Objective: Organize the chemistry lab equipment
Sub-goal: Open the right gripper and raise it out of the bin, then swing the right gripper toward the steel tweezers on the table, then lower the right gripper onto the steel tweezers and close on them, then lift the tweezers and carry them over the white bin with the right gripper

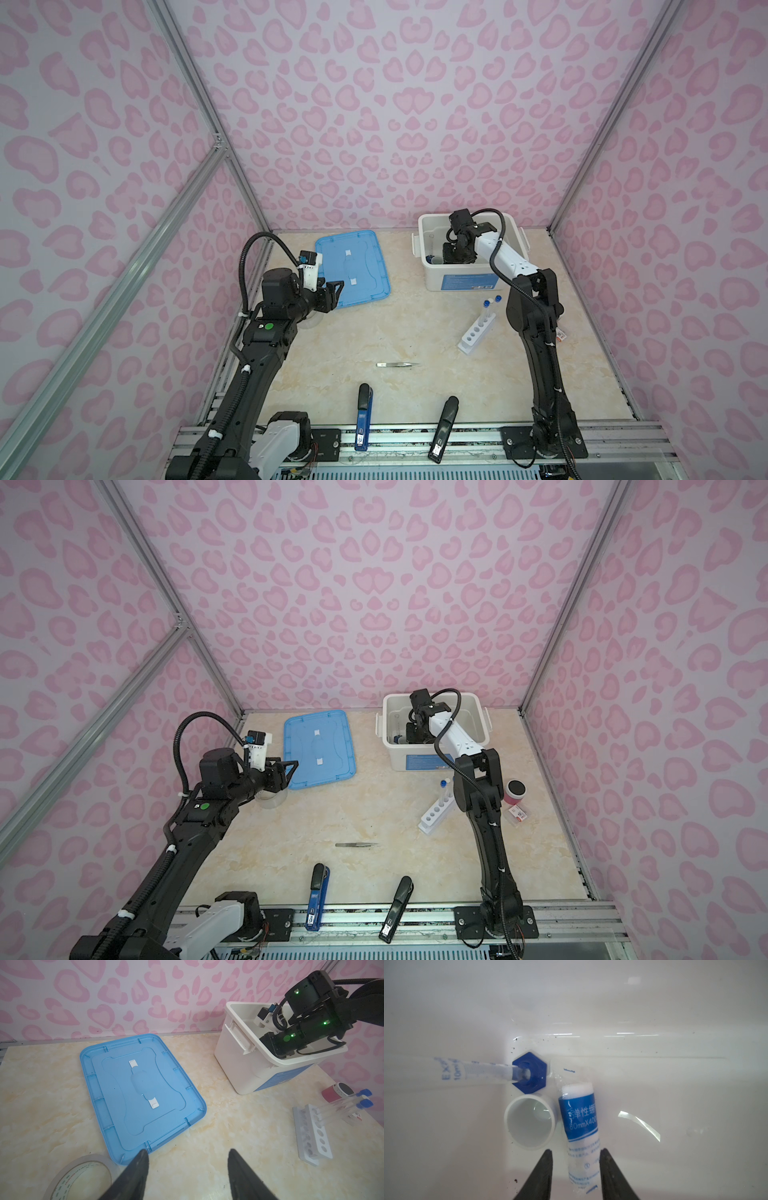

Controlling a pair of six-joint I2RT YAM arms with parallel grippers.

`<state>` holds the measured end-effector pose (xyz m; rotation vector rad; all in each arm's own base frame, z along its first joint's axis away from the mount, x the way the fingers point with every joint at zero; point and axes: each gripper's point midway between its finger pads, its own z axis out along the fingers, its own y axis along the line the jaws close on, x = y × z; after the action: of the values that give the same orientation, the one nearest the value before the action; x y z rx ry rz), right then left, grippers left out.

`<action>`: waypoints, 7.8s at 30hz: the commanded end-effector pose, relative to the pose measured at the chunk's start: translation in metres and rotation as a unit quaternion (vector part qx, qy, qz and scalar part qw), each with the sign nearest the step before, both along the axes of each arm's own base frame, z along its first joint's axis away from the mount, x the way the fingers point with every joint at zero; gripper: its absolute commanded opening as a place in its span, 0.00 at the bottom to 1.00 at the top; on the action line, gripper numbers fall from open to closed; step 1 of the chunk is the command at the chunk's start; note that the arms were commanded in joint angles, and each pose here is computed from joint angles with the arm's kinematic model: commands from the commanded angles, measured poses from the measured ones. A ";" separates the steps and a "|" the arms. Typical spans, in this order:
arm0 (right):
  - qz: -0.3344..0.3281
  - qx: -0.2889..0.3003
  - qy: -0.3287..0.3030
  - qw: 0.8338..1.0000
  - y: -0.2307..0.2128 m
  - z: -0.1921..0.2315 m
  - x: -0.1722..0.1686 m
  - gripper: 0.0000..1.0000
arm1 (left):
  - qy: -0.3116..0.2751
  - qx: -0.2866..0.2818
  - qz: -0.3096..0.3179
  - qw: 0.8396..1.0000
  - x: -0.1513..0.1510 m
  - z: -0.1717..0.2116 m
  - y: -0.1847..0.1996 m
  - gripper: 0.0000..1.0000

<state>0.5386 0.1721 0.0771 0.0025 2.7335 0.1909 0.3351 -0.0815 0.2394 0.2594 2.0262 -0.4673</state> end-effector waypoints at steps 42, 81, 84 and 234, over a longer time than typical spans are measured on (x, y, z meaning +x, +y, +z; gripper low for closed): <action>0.189 -0.030 -0.185 0.964 0.021 0.167 -0.070 0.40 | -0.005 -0.017 -0.042 0.999 -0.010 0.004 -0.022 0.62; 0.537 0.020 0.086 0.839 0.147 -0.014 -0.334 0.44 | 0.006 -0.041 -0.060 0.997 -0.004 0.002 -0.033 0.62; 0.541 0.024 0.087 0.837 0.151 -0.020 -0.334 0.43 | 0.006 -0.039 -0.059 0.997 -0.005 0.002 -0.032 0.62; 0.098 -0.057 -0.188 0.975 -0.019 0.192 -0.086 0.04 | -0.023 -0.037 -0.071 0.997 0.013 0.024 -0.036 0.61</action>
<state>0.4490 0.1595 0.2750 -0.3657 2.3359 0.0997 0.3441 -0.1153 0.2520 0.3528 1.9968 -0.6164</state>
